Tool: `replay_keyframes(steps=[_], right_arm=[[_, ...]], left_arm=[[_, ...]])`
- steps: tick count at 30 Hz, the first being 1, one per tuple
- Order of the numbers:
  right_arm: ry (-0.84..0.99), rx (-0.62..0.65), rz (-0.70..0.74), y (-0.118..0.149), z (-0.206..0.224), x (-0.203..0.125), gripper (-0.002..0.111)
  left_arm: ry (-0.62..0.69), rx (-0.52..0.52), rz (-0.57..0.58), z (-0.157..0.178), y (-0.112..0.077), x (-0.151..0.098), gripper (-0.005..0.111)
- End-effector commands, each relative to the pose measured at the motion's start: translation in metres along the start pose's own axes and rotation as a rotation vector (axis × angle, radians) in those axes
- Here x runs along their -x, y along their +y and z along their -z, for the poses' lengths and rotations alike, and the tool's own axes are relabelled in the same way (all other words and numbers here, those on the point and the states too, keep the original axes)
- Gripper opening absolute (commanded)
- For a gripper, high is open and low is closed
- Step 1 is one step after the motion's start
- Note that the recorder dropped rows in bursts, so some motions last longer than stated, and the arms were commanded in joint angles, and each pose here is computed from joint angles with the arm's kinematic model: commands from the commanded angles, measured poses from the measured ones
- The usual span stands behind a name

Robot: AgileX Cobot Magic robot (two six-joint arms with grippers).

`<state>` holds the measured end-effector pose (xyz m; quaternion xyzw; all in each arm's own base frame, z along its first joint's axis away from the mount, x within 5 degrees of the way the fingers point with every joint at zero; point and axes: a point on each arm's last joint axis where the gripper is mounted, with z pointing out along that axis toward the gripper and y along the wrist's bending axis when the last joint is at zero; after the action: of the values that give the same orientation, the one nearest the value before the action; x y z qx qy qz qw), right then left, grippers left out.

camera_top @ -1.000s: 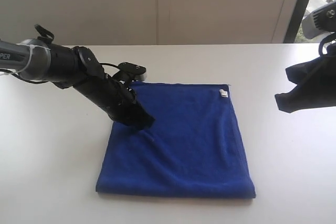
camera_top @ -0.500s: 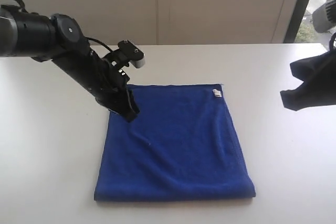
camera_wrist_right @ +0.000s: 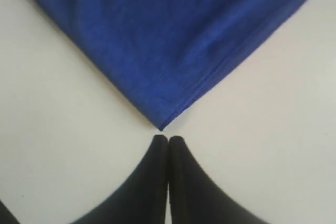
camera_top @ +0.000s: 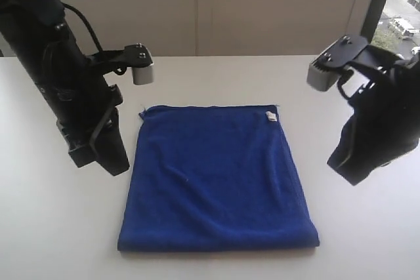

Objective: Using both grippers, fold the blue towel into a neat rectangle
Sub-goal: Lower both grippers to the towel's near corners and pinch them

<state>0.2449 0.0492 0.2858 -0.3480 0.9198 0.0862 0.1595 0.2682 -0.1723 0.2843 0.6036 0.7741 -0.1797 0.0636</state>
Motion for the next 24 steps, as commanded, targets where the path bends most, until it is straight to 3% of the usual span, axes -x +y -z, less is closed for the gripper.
replay_keyframes(steps=[1,3,10,17,24], right_arm=[[0.117,0.122,0.201,-0.005,-0.028,0.002,0.000],[0.151,0.160,0.275,-0.003,-0.038,0.003,0.000],[0.201,0.143,0.638,0.012,-0.066,0.004,0.000],[0.137,0.053,0.653,0.017,-0.090,-0.004,0.000],[0.079,0.064,0.587,0.022,-0.096,-0.006,0.000]], left_arm=[[0.056,-0.089,-0.007,-0.001,-0.011,-0.010,0.000],[0.063,-0.106,-0.025,-0.012,-0.012,-0.017,0.000],[-0.002,0.050,-0.084,-0.051,-0.013,-0.034,0.000],[-0.008,0.101,-0.234,-0.082,-0.033,-0.028,0.000],[-0.028,0.090,-0.249,-0.085,-0.040,-0.021,0.000]])
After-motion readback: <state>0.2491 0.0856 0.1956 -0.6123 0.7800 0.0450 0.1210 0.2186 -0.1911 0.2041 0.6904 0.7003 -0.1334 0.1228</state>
